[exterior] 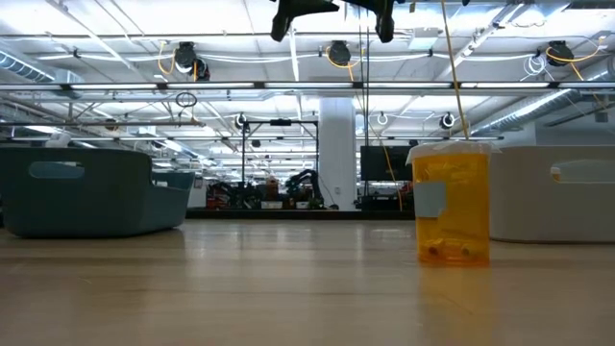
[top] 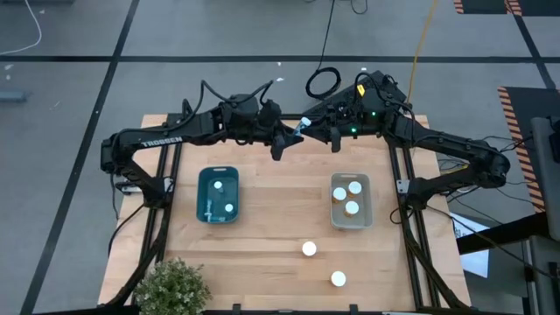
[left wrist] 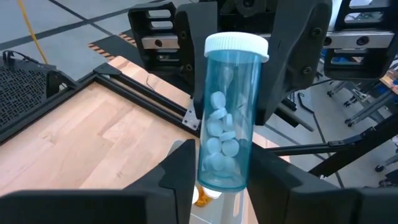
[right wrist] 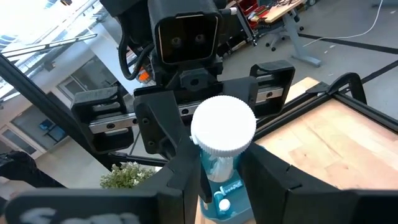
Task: Pick and place medicine bottles into bin by pill shape (circle, oval)
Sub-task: Adjust the blue pill bottle
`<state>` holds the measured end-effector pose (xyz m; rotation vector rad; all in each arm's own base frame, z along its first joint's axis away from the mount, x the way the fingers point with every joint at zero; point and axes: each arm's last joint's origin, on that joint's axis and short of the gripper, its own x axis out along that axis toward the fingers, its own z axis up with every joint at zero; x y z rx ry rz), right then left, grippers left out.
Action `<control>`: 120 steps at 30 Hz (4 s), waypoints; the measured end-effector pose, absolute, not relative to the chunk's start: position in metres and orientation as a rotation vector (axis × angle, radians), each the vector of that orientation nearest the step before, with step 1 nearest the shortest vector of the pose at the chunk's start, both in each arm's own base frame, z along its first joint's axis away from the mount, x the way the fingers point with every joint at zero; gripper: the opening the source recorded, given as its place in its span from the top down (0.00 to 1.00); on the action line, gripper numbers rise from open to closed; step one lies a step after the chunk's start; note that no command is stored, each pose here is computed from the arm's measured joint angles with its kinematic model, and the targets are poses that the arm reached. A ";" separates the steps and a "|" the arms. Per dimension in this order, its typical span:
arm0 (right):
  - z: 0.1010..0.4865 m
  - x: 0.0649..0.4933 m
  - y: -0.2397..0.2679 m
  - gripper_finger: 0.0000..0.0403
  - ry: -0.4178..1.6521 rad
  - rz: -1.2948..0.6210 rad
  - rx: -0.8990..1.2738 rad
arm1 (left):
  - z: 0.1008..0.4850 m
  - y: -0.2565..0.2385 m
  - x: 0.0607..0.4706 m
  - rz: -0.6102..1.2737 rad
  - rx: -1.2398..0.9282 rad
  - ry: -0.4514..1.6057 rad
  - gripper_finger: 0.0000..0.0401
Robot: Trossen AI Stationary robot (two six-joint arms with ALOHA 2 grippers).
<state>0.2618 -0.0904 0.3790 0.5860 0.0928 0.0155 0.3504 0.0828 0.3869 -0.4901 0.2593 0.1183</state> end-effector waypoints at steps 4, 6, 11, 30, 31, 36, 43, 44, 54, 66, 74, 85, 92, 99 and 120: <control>0.378 0.261 -0.092 0.75 0.095 0.002 0.588 | 0.387 0.083 0.350 0.124 -0.496 0.261 0.65; 0.378 0.261 -0.092 0.75 0.098 -0.007 0.590 | 0.386 0.083 0.350 0.129 -0.507 0.261 0.64; 0.378 0.260 -0.094 0.75 0.097 -0.014 0.591 | 0.386 0.083 0.350 0.131 -0.513 0.263 0.67; 0.378 0.260 -0.094 0.71 0.097 0.008 0.573 | 0.387 0.083 0.350 0.115 -0.522 0.261 0.72; 0.379 0.260 -0.093 0.70 0.095 0.019 0.572 | 0.387 0.083 0.351 0.113 -0.521 0.257 0.74; 0.380 0.260 -0.092 0.59 0.094 0.045 0.579 | 0.390 0.082 0.351 0.093 -0.516 0.227 0.75; 0.382 0.261 -0.091 0.48 0.076 0.051 0.565 | 0.395 0.084 0.352 0.084 -0.509 0.174 0.72; 0.383 0.261 -0.090 0.48 0.067 0.052 0.557 | 0.396 0.084 0.352 0.082 -0.507 0.165 0.72; 0.377 0.263 -0.092 0.60 -0.060 0.055 0.581 | 0.403 0.085 0.353 0.085 -0.477 0.093 0.72; 0.368 0.263 -0.093 0.76 -0.123 0.059 0.613 | 0.403 0.085 0.353 0.089 -0.467 0.089 0.73; 0.367 0.263 -0.093 0.76 -0.119 0.057 0.612 | 0.403 0.085 0.353 0.090 -0.463 0.096 0.69; 0.362 0.263 -0.095 0.77 -0.084 0.042 0.606 | 0.393 0.084 0.351 0.102 -0.542 0.197 0.52; 0.363 0.262 -0.097 0.77 -0.085 0.043 0.600 | 0.392 0.083 0.351 0.023 -0.621 0.226 0.38; 0.364 0.256 -0.105 0.77 -0.047 0.143 0.603 | 0.399 0.078 0.326 -0.034 -0.681 0.353 0.33; 0.317 0.260 -0.077 0.77 0.388 0.069 0.301 | 0.427 0.074 0.295 0.071 -0.552 0.393 0.32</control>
